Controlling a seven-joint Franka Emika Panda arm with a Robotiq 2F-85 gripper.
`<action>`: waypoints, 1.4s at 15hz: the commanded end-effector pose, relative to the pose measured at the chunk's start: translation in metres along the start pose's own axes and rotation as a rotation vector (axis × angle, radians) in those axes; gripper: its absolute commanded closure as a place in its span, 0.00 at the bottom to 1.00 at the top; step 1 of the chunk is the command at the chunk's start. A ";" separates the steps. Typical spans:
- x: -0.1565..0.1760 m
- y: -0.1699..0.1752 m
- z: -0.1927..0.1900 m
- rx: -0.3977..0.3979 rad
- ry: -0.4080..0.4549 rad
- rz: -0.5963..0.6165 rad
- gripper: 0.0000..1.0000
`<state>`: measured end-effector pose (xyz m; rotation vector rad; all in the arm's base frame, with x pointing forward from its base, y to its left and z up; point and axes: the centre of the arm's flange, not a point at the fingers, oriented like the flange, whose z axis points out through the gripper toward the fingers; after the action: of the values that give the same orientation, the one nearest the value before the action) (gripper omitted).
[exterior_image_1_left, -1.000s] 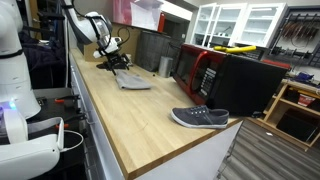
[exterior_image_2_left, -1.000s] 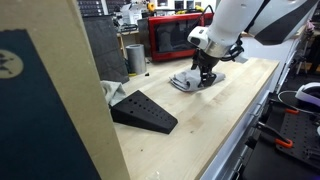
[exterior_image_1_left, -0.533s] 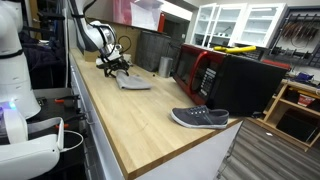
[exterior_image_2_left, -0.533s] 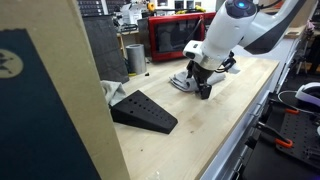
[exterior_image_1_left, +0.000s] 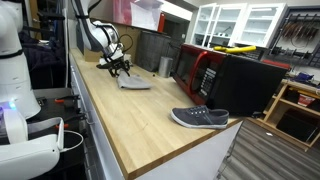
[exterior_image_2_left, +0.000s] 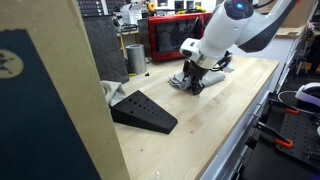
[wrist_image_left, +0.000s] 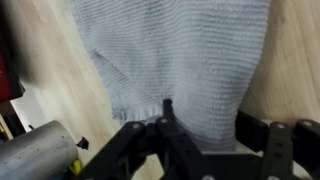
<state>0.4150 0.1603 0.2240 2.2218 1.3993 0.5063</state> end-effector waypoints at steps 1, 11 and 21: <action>-0.001 -0.005 0.010 0.003 0.016 0.047 0.79; -0.020 0.048 -0.032 0.031 0.191 0.489 0.96; -0.072 0.090 -0.059 -0.058 0.303 0.885 0.96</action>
<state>0.4376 0.0886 0.3376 2.6848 0.5573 1.0793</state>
